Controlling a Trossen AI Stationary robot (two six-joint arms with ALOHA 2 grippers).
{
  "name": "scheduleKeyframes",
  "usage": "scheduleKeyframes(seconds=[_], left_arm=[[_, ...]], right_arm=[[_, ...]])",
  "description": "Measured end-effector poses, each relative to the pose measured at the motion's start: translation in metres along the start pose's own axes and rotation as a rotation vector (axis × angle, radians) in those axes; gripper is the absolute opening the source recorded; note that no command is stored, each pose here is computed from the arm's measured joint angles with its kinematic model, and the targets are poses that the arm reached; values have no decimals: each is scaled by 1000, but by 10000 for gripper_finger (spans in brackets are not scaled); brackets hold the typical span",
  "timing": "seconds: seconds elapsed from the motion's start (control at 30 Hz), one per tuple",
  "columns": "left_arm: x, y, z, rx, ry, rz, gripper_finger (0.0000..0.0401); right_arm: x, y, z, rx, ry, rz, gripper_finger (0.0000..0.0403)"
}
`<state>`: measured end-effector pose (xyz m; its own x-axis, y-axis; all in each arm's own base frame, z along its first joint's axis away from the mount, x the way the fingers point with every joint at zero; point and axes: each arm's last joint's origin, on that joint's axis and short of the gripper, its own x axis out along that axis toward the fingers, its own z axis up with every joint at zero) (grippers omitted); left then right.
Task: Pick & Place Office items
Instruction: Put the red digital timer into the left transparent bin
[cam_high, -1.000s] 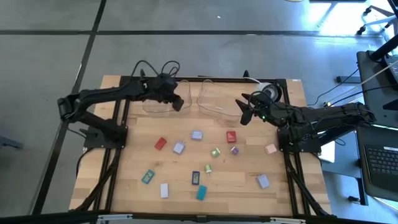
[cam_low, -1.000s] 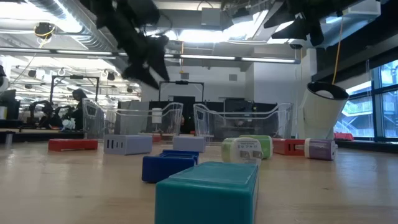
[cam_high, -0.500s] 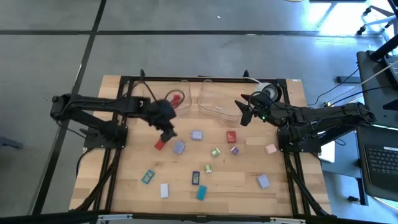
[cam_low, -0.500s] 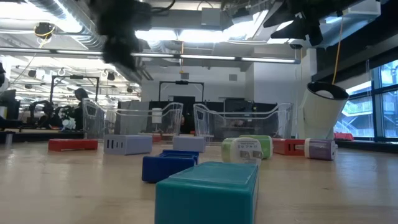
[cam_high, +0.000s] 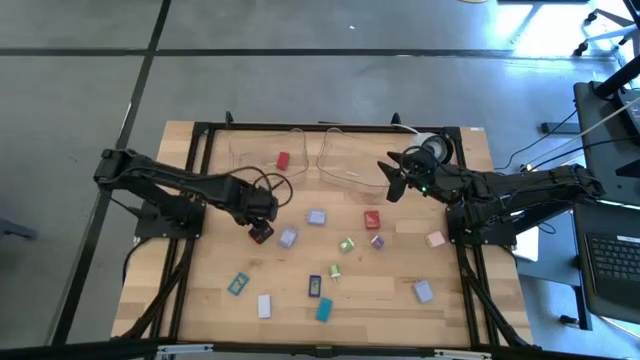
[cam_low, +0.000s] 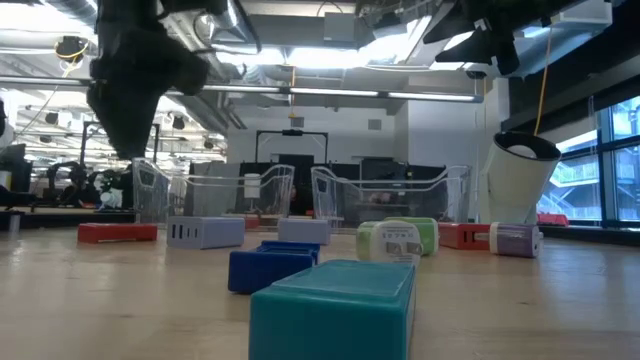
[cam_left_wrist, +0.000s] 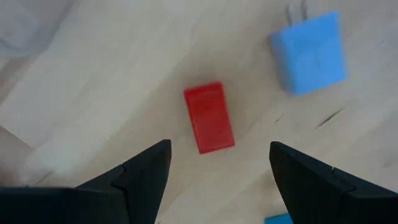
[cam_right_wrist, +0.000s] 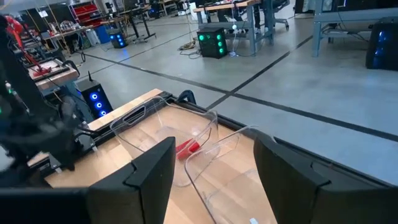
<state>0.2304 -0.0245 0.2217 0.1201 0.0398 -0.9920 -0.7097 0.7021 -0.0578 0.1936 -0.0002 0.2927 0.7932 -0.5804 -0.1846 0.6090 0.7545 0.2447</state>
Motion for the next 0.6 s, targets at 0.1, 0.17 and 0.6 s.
scheduleKeyframes(seconds=[0.1,0.17,0.6], left_arm=[[14,-6,1,13,40,46,270],[25,-9,3,20,70,81,270],[77,-20,15,130,232,122,270]], right_arm=[[0,0,0,-9,0,-1,221],[0,0,0,-11,0,0,221],[0,2,-1,-2,34,79,221]])
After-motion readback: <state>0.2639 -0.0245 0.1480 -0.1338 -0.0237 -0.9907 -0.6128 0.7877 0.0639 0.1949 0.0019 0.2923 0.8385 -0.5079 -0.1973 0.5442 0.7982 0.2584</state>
